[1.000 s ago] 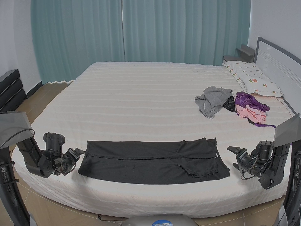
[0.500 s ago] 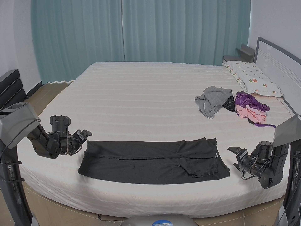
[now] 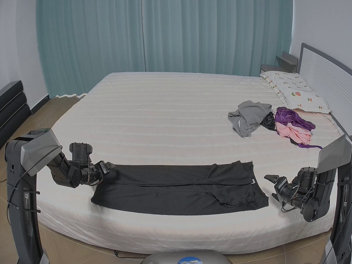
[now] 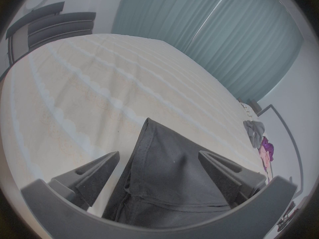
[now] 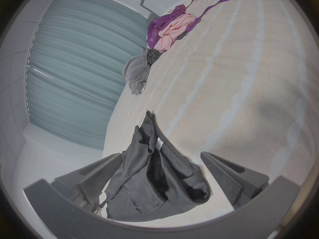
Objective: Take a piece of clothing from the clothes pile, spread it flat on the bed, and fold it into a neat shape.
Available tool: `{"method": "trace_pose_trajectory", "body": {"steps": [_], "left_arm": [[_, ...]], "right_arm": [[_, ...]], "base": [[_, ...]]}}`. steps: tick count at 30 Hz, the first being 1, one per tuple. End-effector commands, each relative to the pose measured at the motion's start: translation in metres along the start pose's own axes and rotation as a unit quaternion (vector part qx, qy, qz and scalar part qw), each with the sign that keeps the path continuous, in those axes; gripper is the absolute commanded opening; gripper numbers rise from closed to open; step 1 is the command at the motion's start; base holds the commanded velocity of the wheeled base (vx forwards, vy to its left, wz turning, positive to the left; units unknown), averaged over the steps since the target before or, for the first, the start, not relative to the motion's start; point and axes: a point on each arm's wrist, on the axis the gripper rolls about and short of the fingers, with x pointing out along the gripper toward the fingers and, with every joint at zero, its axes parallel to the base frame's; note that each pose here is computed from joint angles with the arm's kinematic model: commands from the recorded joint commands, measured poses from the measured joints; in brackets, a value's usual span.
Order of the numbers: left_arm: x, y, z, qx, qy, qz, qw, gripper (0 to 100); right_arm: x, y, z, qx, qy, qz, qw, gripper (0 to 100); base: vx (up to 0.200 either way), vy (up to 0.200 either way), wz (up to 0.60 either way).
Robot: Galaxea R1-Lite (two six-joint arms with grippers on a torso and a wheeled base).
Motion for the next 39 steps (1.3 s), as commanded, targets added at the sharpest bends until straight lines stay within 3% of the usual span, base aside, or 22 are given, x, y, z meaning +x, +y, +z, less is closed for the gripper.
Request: {"method": "trace_pose_trajectory", "body": {"steps": [1,15,16,39], "left_arm": [[0.008,0.008,-0.012,0.004,0.010,0.010,0.9999,100],[0.004,0.004,-0.026,0.013,0.014,0.002,0.9998,100],[0.004,0.005,-0.027,0.012,0.015,0.002,0.9998,0],[-0.018,0.000,-0.017,-0.004,-0.003,0.006,1.0000,0]], "right_arm": [[0.001,0.000,-0.002,-0.006,0.002,0.002,1.0000,100],[0.002,-0.002,-0.003,-0.009,-0.001,-0.003,1.0000,100],[0.002,-0.002,-0.003,-0.009,-0.001,-0.003,1.0000,100],[0.002,-0.002,-0.002,-0.009,-0.003,-0.002,0.9999,100]], "base": [[0.000,0.000,0.00],[0.000,0.000,0.00],[0.000,0.000,0.00],[0.000,0.000,0.00]]}}
